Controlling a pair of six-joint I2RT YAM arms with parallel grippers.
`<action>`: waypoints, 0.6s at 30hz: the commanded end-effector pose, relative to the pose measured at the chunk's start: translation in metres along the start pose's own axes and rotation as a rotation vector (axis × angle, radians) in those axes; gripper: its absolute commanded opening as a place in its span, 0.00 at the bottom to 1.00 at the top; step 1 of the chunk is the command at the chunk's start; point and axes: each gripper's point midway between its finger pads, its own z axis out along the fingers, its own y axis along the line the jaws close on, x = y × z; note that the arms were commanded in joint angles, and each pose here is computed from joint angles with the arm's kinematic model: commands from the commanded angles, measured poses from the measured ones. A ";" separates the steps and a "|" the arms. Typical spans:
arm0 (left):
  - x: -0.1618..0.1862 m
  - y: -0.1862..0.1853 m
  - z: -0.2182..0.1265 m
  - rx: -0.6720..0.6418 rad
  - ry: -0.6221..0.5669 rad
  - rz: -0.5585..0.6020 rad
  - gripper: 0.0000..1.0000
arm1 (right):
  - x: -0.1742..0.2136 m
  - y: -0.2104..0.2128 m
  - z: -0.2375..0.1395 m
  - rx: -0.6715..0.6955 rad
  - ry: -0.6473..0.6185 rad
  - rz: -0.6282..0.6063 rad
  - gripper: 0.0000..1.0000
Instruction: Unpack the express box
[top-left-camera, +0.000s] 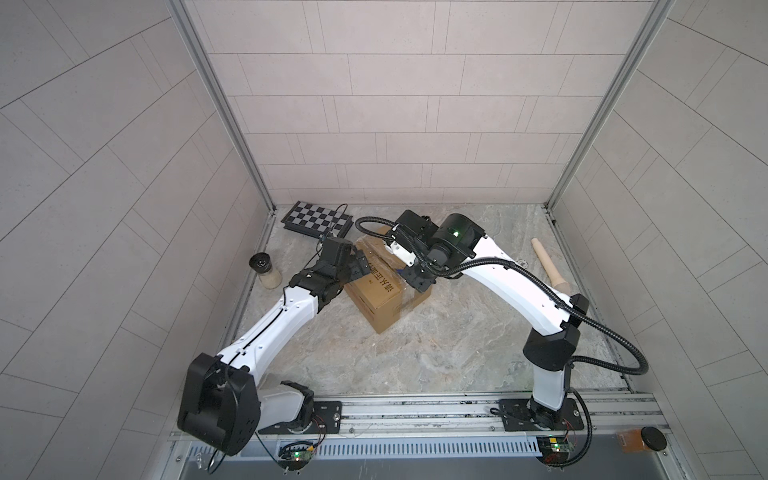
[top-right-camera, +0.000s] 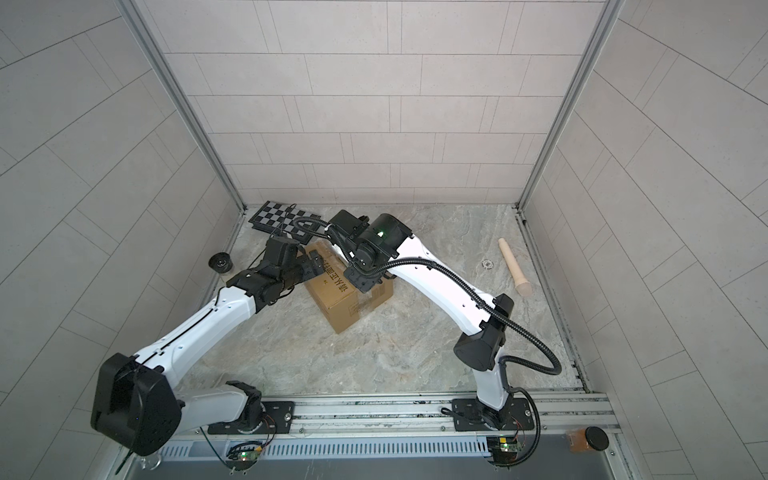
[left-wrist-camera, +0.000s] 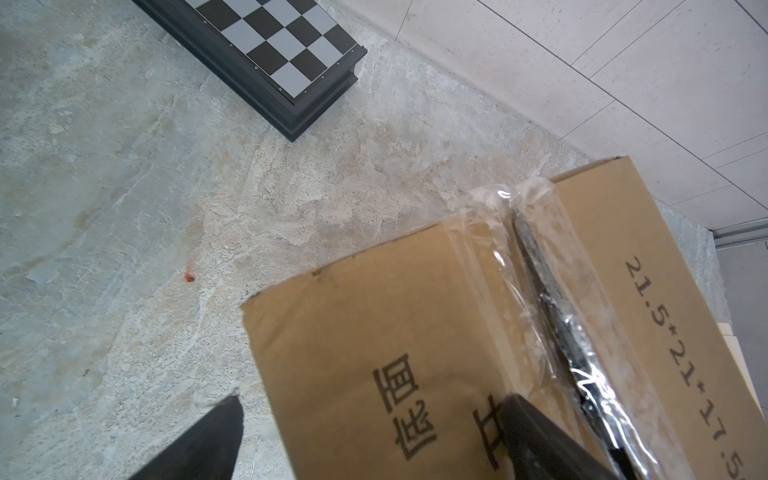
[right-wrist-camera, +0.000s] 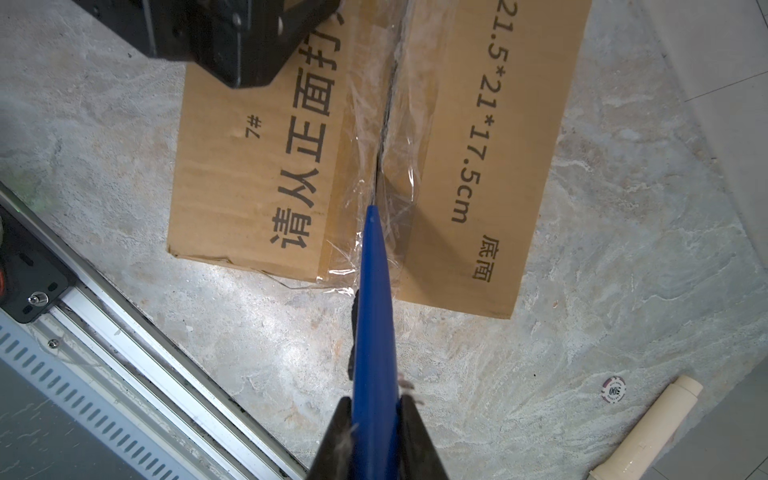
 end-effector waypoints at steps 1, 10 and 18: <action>0.060 0.069 0.015 -0.276 0.192 0.078 0.99 | 0.050 -0.005 -0.035 0.003 0.094 -0.041 0.00; 0.058 0.066 0.014 -0.261 0.185 0.068 0.99 | 0.037 0.010 -0.023 -0.068 0.095 -0.036 0.00; 0.054 0.061 0.011 -0.237 0.173 0.056 0.99 | 0.021 0.023 0.006 -0.104 0.148 -0.044 0.00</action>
